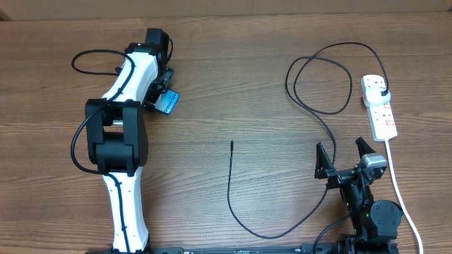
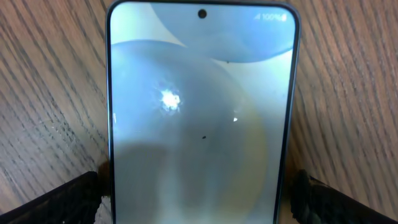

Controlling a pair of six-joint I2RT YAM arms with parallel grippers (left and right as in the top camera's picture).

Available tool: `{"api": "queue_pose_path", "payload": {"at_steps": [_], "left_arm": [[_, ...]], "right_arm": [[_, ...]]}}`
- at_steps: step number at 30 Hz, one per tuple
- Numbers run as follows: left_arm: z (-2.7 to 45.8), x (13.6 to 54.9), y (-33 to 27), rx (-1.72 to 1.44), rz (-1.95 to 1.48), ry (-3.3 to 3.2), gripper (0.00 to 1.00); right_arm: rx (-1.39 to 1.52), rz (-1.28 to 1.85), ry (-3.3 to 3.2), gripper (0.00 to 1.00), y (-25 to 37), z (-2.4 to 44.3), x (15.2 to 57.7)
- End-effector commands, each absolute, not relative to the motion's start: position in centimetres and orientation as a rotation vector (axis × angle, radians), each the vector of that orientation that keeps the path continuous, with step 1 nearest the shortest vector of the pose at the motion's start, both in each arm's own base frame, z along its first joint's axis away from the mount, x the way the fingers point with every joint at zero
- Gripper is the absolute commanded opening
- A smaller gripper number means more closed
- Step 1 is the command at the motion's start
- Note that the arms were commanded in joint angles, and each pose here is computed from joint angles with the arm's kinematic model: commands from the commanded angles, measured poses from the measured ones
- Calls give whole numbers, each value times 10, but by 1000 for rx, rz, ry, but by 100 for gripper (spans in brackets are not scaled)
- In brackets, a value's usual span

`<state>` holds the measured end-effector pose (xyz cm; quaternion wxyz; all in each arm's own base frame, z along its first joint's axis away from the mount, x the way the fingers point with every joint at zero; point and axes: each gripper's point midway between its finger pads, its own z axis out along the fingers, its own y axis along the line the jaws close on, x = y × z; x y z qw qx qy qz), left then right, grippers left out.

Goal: Plug charger to phone and switch on socket

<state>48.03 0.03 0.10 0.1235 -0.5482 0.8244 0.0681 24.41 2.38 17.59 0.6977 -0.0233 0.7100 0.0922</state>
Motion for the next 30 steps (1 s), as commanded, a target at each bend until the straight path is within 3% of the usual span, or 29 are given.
{"api": "queue_pose_path", "payload": {"at_steps": [1, 30], "left_arm": [[-45, 449, -31, -1721, 128, 2568, 100], [-45, 450, -21, -1829, 28, 2558, 100]], "right_arm": [[-49, 201, 1579, 100, 23, 174, 244], [-49, 201, 1579, 100, 23, 174, 244]]}}
